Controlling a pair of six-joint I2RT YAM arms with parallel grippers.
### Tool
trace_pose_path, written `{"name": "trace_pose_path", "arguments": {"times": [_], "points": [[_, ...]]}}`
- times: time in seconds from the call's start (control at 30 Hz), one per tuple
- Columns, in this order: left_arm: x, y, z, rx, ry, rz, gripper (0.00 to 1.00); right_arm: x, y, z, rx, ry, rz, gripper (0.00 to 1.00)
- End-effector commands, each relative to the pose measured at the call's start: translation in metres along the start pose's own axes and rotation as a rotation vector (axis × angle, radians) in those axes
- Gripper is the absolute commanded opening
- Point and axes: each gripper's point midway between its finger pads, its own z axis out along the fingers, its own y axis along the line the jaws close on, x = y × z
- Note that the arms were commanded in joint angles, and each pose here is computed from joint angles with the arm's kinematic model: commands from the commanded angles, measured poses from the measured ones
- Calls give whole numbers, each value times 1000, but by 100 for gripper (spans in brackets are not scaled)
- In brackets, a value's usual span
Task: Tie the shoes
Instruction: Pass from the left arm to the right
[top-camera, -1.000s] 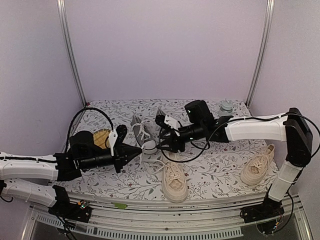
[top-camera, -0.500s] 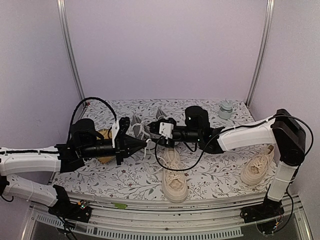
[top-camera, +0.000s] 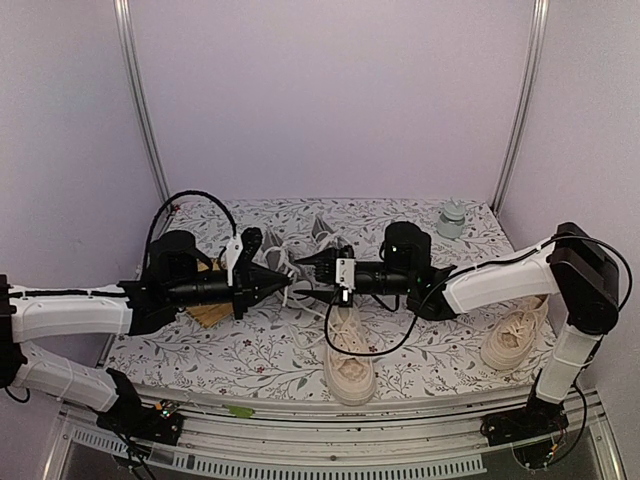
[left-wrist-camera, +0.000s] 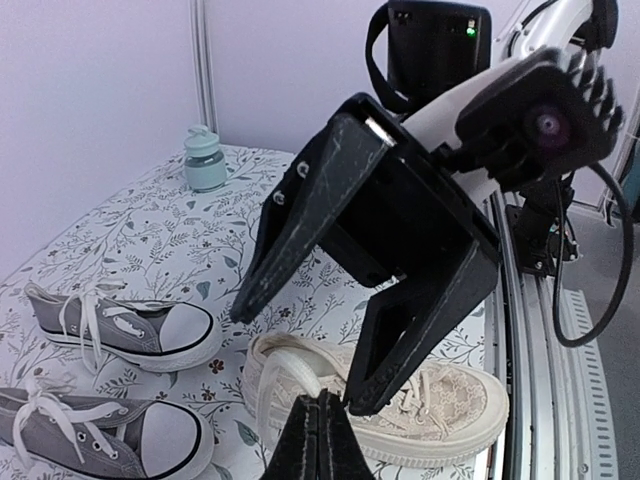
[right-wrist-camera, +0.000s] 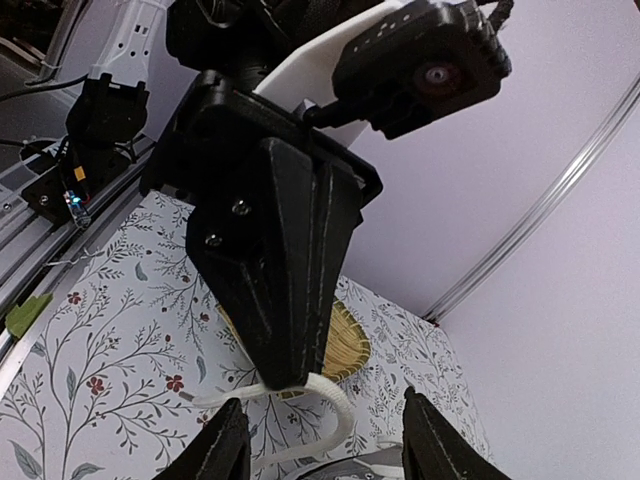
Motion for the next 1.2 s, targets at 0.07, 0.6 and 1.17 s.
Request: {"name": "trace_pose_path", "arguments": {"times": [0.07,0.6,1.17], "points": [[-22,-5,1,54,-51,31,0,-18,-25,-12,122,-18,-70,53],[-43,-48,0,241,-65,155,0,-13,-25,1,113,-40,-222,54],[-29,-19,13,137,-37,130,0,-74,-19,-29,89,-227,-132,55]]}}
